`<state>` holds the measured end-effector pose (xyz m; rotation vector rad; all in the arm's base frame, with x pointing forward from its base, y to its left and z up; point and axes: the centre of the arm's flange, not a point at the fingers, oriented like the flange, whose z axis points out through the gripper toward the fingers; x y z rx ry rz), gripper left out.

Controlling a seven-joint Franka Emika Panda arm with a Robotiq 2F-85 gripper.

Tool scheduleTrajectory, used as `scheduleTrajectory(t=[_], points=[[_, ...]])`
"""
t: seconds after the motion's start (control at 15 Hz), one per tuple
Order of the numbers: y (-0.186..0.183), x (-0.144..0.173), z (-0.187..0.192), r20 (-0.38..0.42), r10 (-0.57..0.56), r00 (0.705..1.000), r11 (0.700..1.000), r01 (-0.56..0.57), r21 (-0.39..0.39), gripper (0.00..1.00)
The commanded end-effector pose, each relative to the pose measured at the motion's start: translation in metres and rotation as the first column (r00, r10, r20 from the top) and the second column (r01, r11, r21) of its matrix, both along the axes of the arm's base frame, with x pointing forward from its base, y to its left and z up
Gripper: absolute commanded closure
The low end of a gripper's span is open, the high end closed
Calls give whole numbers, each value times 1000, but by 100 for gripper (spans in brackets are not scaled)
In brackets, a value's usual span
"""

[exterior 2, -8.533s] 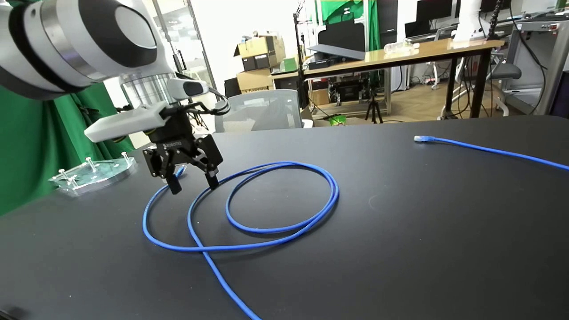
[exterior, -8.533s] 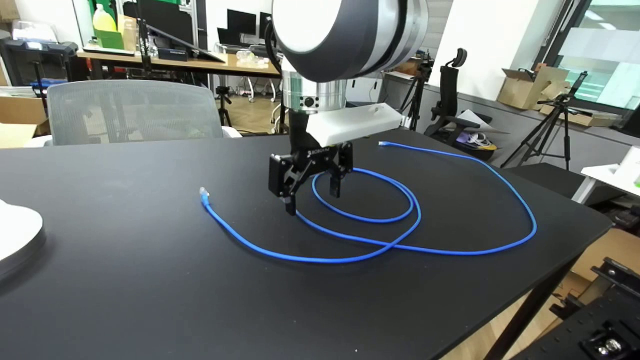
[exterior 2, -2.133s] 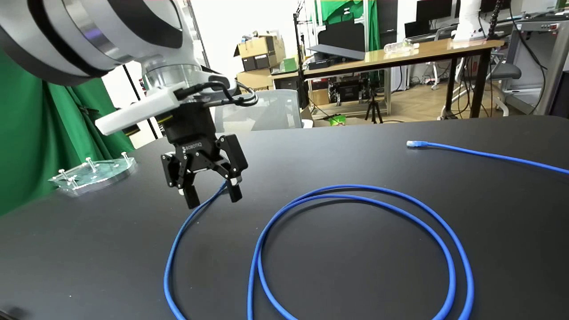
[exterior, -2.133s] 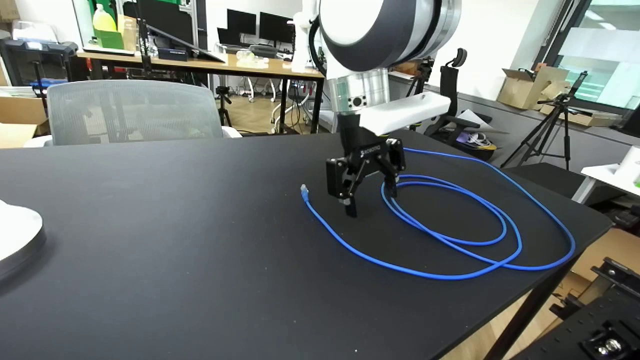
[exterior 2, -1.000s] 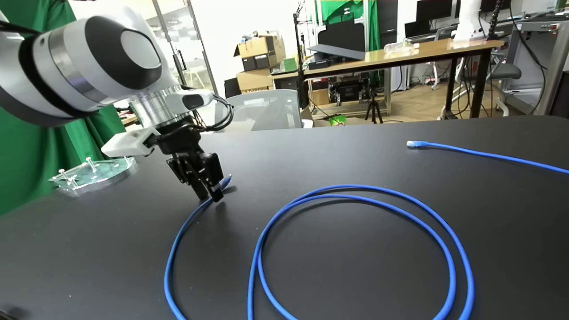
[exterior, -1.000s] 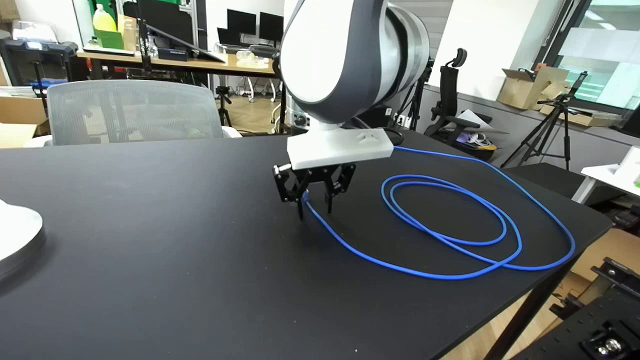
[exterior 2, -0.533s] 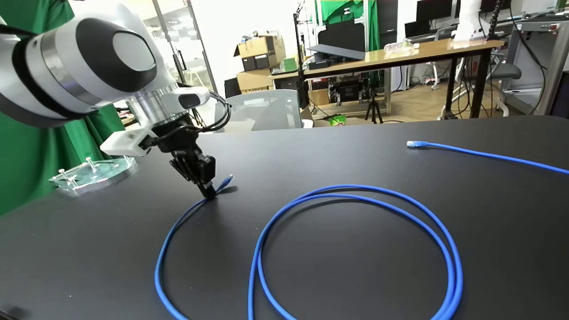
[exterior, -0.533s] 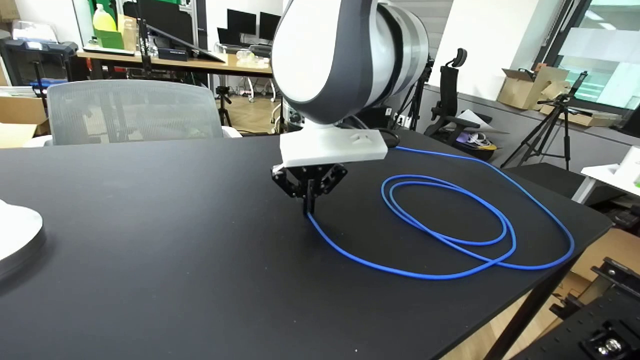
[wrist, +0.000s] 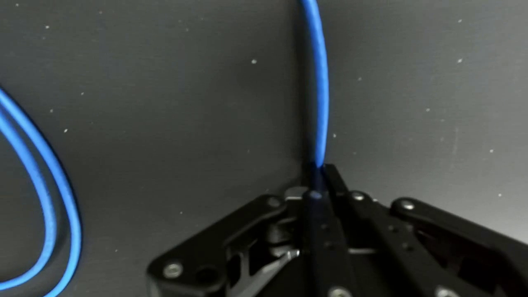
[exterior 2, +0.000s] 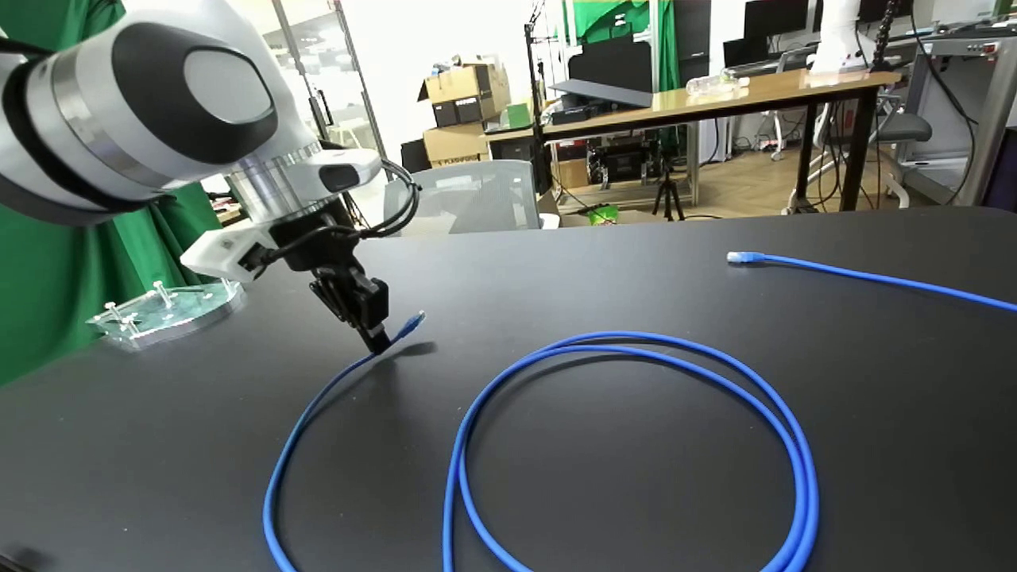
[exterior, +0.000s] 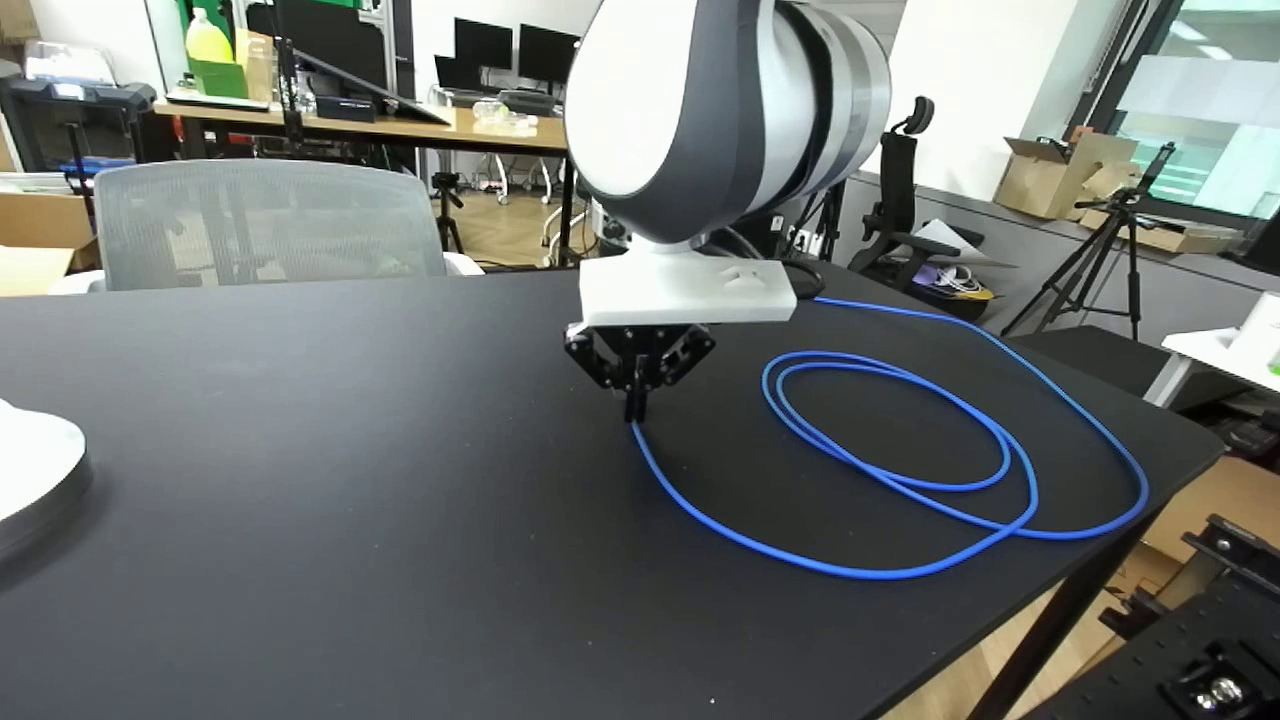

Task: Use the blue cable on the table to make a smaller circle

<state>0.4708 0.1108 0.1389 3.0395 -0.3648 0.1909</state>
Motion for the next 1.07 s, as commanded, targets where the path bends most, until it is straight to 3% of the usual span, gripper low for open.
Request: scheduleTrajectory(t=[0.0,0.27,0.47,0.67,1.0], points=[[-22,1,45,53,-72,996,996,75,-53,99],[-85,9,95,111,-251,962,958,263,-114,99],[-139,-1,108,129,-396,909,906,410,-108,99],[-181,-14,102,132,-536,834,831,548,-94,99],[-209,-25,78,140,-725,674,677,735,-34,99]])
